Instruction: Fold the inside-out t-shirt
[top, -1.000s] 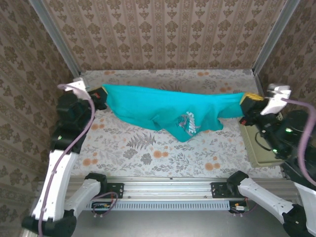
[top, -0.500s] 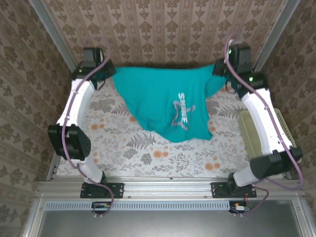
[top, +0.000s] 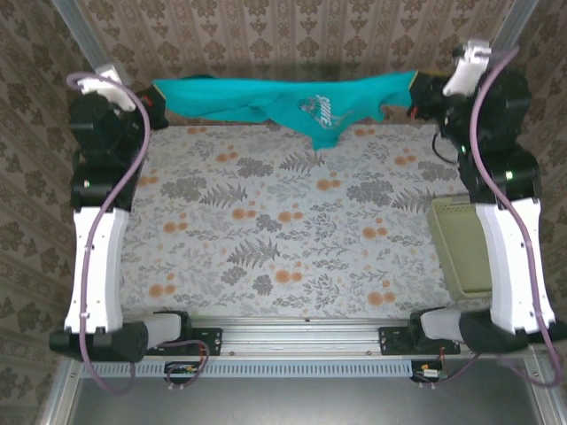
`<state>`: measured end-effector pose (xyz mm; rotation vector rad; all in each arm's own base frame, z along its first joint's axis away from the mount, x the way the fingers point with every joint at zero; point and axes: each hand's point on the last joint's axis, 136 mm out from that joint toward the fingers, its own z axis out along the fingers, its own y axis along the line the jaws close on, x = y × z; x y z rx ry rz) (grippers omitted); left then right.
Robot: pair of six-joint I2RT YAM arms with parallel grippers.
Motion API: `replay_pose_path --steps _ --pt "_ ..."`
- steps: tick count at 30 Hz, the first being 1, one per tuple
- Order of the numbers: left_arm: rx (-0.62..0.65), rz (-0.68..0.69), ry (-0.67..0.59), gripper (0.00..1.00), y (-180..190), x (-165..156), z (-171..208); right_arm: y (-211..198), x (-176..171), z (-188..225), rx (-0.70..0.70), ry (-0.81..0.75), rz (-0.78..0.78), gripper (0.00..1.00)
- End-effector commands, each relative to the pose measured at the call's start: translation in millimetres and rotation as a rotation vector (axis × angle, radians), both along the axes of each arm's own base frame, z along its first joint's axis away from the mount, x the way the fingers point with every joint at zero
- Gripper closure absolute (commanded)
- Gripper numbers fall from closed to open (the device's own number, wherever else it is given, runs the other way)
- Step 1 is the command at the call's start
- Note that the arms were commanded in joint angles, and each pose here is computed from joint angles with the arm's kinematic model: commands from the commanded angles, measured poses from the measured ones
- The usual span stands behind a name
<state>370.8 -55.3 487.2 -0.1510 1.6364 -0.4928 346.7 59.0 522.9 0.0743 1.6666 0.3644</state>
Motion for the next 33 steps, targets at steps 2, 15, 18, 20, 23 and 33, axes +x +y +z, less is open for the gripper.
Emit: replay_pose_path --steps 2,15,18,20,23,33 --pt "-0.102 -0.027 0.351 1.0 -10 9 -163 18 -5 -119 0.123 0.224 0.073 1.0" --pt "-0.127 -0.158 1.065 1.0 -50 -131 -444 18 -131 -429 0.409 0.888 -0.049 1.0" --pt "-0.124 -0.125 1.06 1.0 -47 -142 -448 6 -155 -444 0.457 0.919 -0.139 0.96" --pt "-0.125 -0.103 1.046 0.98 -45 -146 -447 8 -165 -452 0.521 0.932 -0.145 0.94" --pt "-0.111 -0.085 1.019 0.96 -43 -156 -437 16 -175 -459 0.619 0.955 -0.13 0.92" --pt "-0.072 0.128 0.753 0.44 -1 -159 -365 -25 -165 -384 0.394 0.77 -0.251 0.45"
